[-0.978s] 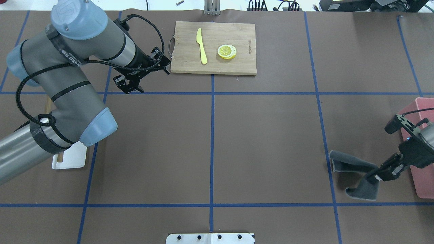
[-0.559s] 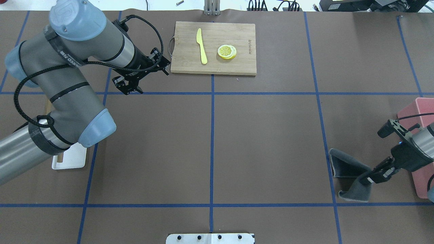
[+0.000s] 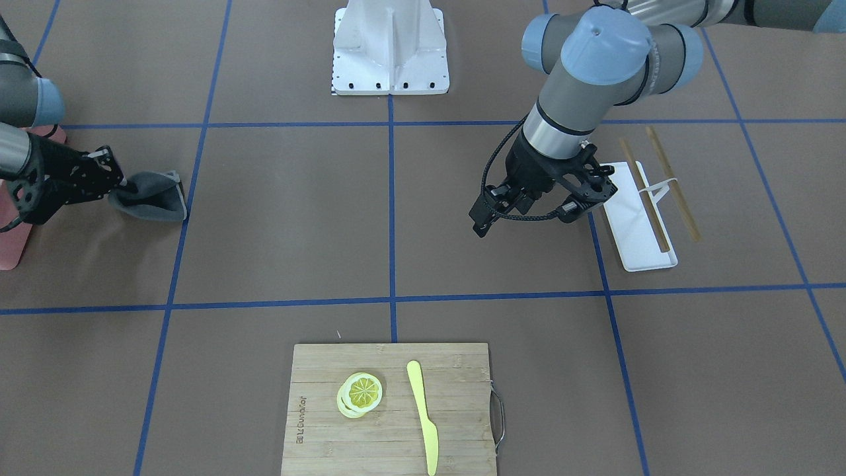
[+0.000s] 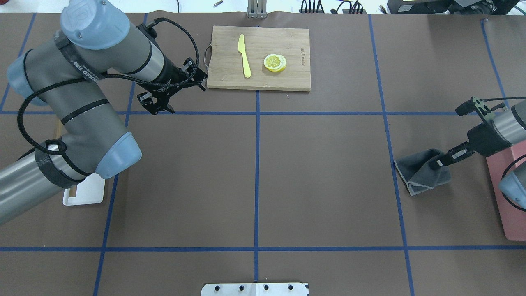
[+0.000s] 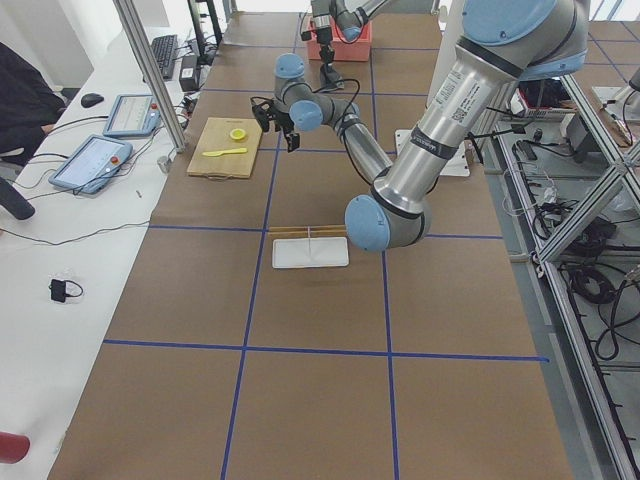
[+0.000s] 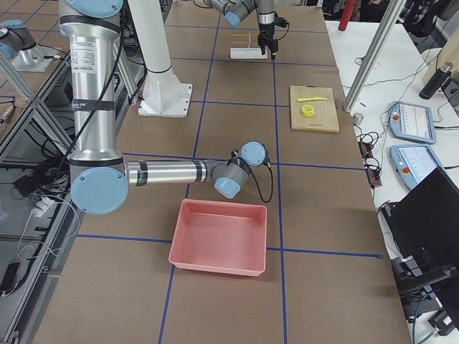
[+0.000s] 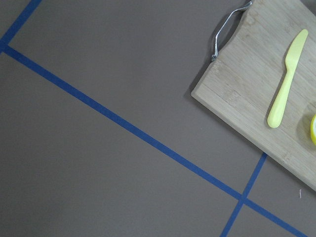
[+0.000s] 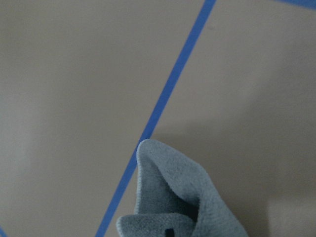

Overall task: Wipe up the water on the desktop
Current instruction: 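Lift the towel with the right gripper and move it over the pink bin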

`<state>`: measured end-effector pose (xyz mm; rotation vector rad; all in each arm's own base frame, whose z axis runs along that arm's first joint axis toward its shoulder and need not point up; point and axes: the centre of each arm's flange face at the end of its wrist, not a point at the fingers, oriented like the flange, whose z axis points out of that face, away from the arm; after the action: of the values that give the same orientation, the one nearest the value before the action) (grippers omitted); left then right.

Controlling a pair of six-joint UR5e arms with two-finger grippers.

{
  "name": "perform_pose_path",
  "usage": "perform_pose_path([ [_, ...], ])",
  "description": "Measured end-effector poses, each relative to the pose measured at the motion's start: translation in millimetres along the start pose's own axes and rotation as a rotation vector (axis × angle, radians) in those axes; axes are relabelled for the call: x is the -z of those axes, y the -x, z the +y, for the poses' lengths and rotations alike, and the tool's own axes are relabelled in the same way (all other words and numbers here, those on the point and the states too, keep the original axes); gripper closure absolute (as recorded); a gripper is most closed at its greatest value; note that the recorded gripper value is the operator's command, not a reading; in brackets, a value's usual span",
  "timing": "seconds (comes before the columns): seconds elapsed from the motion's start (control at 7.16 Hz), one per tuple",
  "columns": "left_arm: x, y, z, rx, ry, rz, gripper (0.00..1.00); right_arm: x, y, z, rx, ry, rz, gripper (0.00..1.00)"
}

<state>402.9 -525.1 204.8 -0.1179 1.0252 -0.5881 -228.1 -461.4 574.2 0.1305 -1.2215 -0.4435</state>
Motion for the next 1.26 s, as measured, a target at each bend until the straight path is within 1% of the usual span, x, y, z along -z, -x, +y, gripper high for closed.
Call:
perform_pose_path([
  [0.28, 1, -1, 1, -0.001, 0.0, 0.002, 0.02, 26, -32, -39, -0.044, -0.064, 0.032, 1.0],
  [0.42, 1, -1, 0, -0.001, 0.0, 0.003, 0.02, 48, -36, -57, -0.044, -0.108, 0.041, 1.0],
  [0.56, 1, 0, -1, 0.0, -0.001, 0.003, 0.02, 77, -36, -73, -0.035, -0.161, 0.045, 1.0],
  [0.7, 1, 1, -1, 0.0, -0.001, 0.003, 0.02, 112, -32, -87, -0.026, -0.208, 0.03, 1.0],
  [0.84, 2, 1, -1, 0.0, 0.0, 0.003, 0.02, 152, -27, -94, -0.02, -0.241, -0.009, 1.0],
  [0.98, 1, 2, -1, 0.001, 0.0, 0.002, 0.02, 196, -28, -91, -0.022, -0.27, -0.057, 1.0],
  [1.12, 2, 2, -1, 0.0, 0.0, 0.003, 0.02, 238, -32, -78, -0.026, -0.301, -0.098, 1.0],
  [1.26, 2, 3, -1, 0.0, 0.0, 0.003, 0.02, 268, -39, -54, -0.031, -0.328, -0.122, 1.0],
])
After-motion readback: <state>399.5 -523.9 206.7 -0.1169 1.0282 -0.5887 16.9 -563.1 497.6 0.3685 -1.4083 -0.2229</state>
